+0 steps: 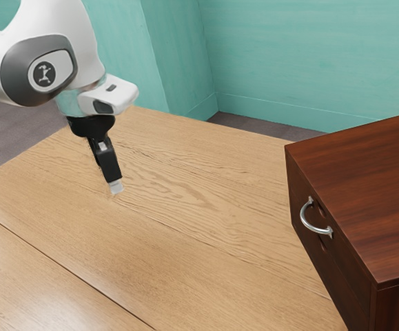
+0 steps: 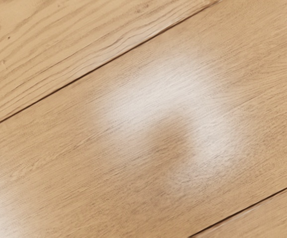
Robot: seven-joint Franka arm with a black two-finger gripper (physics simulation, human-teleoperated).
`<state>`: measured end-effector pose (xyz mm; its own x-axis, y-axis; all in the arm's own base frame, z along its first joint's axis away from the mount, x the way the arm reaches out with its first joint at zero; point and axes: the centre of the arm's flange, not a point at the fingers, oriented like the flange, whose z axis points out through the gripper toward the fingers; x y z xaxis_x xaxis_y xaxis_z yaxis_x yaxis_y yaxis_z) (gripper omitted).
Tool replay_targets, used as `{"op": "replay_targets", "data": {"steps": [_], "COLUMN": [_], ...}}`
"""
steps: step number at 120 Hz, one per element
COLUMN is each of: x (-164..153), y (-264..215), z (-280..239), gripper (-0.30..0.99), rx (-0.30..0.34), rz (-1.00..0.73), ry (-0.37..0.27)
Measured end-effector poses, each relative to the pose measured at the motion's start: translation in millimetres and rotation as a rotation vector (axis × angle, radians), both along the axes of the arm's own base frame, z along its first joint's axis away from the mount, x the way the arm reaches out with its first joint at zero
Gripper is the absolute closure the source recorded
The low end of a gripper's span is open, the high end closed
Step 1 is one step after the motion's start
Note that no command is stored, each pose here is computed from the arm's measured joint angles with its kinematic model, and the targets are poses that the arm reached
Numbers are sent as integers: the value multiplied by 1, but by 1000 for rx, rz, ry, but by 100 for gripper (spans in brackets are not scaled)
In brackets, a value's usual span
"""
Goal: Pull the drawer handle with one arm to open the drawer
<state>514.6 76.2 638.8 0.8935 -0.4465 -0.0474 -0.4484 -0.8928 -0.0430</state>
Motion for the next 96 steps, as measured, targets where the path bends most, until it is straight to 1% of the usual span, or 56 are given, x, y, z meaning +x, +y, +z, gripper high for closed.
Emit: {"op": "replay_targets", "data": {"steps": [15, 23, 32, 40, 46, 52, 56, 64, 72, 79, 88, 96], "x": [8, 9, -7, -19, -21, -20, -17, -10, -3, 6, 18, 16], "y": [-3, -12, -26, -28, -38, -55, -62, -71, -77, -80, -84, -102], "z": [5, 9, 9, 10, 11, 11, 10, 8, 2, -4, -11, -16], "gripper": [0, 0, 0, 0, 0, 0, 0, 0, 0, 0, 0, 0], "rx": [10, 18, 7, 0, 0, 5, -3, -54, -77, -85, -75, -68], "rz": [-86, -145, -213, -270, -347, -456, -528, -672, -805, -915, -1047, -1182], "ry": [-56, -75, -76, -80, -81, -84, -94, -139, -188, -236, -282, -309]}}
